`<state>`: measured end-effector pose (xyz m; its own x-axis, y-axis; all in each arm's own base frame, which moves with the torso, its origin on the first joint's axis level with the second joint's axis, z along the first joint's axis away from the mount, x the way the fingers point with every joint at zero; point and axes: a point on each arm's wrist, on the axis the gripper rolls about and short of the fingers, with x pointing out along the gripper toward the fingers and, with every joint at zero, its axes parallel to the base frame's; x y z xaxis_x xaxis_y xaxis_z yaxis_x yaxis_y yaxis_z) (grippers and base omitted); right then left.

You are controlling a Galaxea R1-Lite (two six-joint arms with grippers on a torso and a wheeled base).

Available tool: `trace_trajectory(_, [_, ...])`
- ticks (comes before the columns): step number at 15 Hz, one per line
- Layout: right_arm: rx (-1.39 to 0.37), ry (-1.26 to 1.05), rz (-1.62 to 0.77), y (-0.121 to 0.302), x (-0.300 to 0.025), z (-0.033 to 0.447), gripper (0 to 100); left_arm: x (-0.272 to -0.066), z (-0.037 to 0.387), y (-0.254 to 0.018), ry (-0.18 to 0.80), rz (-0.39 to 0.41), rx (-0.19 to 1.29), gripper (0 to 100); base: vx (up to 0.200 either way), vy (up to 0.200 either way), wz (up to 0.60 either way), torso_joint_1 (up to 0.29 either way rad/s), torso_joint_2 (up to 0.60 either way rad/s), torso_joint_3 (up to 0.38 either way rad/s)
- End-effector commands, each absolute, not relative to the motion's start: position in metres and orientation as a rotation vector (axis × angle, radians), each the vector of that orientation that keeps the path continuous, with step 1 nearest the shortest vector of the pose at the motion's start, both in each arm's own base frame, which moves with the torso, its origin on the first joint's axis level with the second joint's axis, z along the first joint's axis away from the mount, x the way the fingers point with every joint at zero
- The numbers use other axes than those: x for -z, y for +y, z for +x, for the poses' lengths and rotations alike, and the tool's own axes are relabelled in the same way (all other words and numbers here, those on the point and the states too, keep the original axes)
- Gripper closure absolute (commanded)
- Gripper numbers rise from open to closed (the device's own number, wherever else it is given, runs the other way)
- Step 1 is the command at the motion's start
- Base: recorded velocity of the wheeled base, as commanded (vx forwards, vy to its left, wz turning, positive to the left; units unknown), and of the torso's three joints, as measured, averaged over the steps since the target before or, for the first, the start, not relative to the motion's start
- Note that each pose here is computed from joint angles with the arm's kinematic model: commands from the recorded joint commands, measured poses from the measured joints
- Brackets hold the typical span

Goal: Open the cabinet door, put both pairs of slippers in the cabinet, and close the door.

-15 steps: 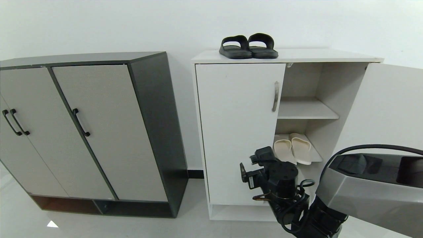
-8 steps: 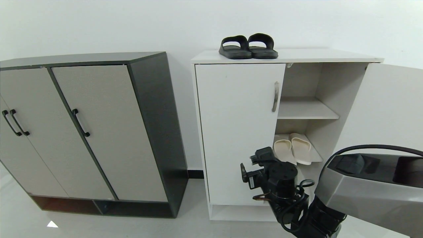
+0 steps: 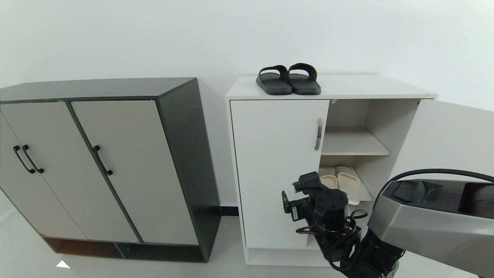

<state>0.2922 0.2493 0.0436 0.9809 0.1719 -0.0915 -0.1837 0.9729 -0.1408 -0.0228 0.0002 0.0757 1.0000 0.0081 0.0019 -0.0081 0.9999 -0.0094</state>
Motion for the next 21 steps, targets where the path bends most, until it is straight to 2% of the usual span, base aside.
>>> trace_trajectory(1, [-0.182,0.082,-0.152,0.2498,-0.0423,0.2917,0,-0.0757,-0.0227,0.0002,0.0,-0.009,-0.008,100,0.0,0.0,0.0,0.115,-0.46,-0.339])
trace_trajectory(9, [-0.182,0.087,-0.156,0.2499,-0.04,0.2918,0,-0.0758,-0.0227,0.0002,-0.002,-0.011,-0.008,100,0.0,0.0,0.0,0.157,-0.48,-0.319])
trace_trajectory(21, [-0.184,0.086,-0.166,0.2504,-0.0395,0.2915,0,-0.0758,-0.0227,0.0002,-0.002,-0.011,-0.008,100,0.0,0.0,0.0,0.22,-0.53,-0.314])
